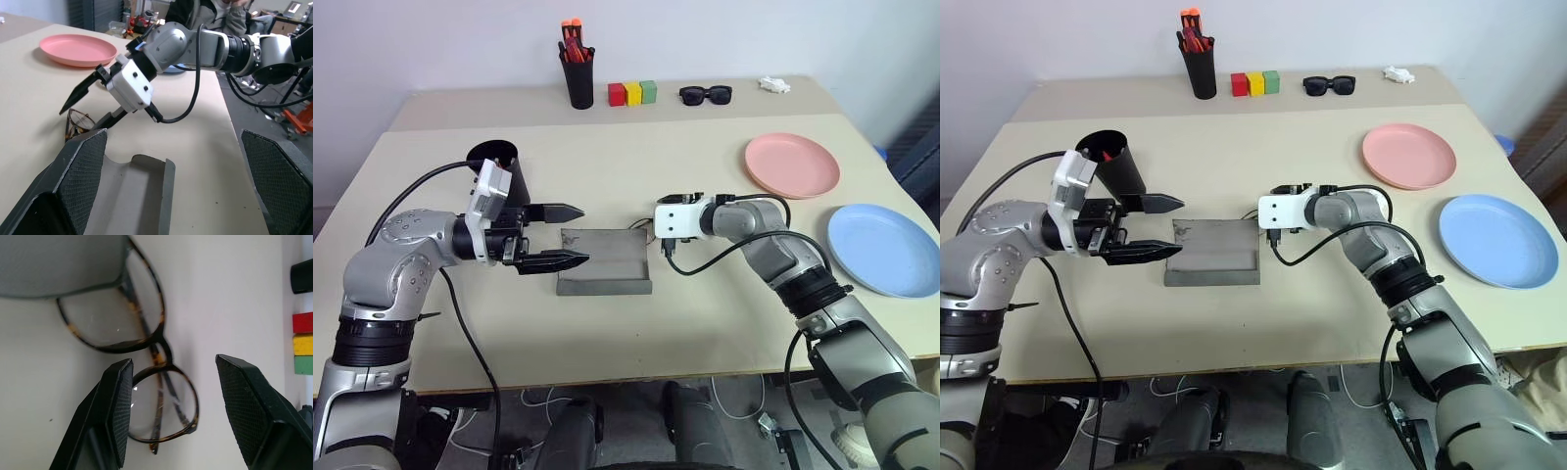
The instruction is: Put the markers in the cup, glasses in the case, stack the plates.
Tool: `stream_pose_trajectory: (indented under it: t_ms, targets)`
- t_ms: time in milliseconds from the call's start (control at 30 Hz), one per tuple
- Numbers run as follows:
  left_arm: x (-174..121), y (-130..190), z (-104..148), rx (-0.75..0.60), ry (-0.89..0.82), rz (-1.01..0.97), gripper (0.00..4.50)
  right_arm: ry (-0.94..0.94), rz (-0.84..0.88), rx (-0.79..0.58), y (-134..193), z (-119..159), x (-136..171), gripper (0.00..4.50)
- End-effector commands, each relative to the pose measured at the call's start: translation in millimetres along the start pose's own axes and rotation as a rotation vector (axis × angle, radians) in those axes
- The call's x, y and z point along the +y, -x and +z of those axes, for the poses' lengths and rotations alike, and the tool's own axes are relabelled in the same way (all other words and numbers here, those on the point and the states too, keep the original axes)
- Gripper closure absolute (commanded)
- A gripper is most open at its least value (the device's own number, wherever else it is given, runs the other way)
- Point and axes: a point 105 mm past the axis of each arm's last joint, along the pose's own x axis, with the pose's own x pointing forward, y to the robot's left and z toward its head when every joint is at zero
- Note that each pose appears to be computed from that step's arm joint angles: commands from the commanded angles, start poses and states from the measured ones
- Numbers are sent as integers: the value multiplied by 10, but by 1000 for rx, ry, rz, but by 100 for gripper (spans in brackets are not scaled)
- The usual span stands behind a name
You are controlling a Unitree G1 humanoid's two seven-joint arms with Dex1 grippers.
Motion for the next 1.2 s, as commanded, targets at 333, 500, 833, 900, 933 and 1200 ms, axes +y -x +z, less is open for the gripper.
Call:
stream_pose_trajectory:
  t_ms: [333, 500, 833, 900, 933, 1200]
  targets:
    - [-49, -4, 77, -21, -38, -18, 0, 167, -19, -30, -57, 184, -154, 235]
    - [-56, 4, 75, -20, -38, -18, 0, 190, -17, -35, -74, 197, -136, 448]
    - [-52, 27, 77, -26, -29, -8, 0, 163, -96, 10, 8, 98, -329, 448]
    - [-42, 78, 96, -28, -29, 6, 0, 97, -141, 8, 94, 78, -470, 448]
    - [-30, 111, 111, -33, -27, 17, 0, 60, -166, 1, 140, 84, -545, 448]
    - [104, 534, 166, -16, -33, 158, 0, -405, -241, -257, 537, 483, -956, 448]
